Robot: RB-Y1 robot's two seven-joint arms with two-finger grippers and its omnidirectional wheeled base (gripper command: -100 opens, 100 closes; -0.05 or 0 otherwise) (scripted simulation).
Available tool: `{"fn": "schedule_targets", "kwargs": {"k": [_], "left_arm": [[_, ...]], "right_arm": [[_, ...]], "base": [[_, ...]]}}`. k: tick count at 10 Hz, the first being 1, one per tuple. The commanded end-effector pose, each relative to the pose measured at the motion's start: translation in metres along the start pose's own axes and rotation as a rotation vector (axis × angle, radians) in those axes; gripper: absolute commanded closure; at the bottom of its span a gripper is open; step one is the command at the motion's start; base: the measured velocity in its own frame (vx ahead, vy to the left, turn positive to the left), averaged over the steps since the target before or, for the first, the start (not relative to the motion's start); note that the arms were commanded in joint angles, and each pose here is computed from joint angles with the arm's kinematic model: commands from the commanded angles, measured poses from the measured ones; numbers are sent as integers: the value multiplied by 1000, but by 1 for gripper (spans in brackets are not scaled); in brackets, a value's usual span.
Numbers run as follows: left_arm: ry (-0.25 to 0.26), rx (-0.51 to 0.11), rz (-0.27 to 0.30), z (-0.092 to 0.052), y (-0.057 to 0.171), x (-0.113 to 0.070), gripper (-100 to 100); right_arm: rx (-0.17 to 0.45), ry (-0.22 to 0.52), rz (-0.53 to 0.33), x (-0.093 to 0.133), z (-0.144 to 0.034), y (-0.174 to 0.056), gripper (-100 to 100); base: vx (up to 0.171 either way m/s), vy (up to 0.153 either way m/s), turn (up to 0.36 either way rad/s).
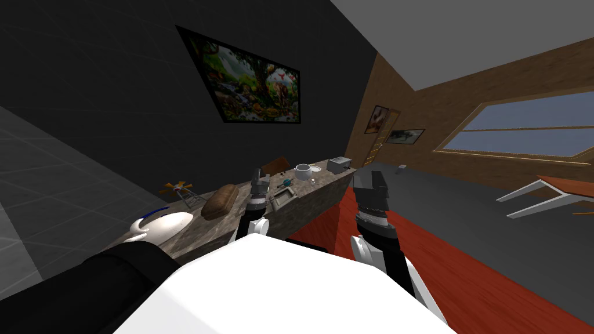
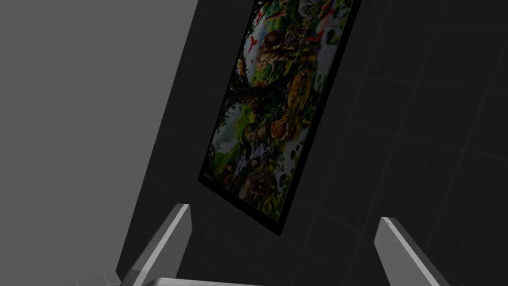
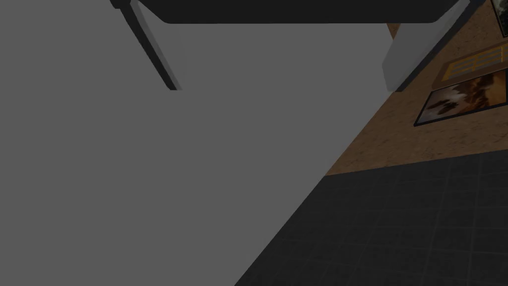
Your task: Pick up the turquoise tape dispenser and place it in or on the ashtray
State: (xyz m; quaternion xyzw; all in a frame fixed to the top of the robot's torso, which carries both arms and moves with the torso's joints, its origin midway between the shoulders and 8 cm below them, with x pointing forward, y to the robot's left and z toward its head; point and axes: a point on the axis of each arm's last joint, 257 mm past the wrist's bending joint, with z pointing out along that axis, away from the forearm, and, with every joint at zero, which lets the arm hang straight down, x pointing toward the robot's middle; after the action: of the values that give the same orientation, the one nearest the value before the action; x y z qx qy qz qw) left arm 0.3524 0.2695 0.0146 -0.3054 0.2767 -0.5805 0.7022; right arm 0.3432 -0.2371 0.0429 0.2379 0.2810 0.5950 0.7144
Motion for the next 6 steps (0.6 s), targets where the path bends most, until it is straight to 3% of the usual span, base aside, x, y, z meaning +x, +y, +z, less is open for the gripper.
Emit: {"fn": "schedule_targets", "kwargs": {"k": [1,6], "left_arm": [[33,-12,-8,2,7,6,-100],[150,-116,-108,19,58,36,-100]], "right_arm": [[0,0,0,0,0,0,0],[0,0,0,0,0,0,0]], "base": [[-5,8,-21],[-25,34,-54]]}}
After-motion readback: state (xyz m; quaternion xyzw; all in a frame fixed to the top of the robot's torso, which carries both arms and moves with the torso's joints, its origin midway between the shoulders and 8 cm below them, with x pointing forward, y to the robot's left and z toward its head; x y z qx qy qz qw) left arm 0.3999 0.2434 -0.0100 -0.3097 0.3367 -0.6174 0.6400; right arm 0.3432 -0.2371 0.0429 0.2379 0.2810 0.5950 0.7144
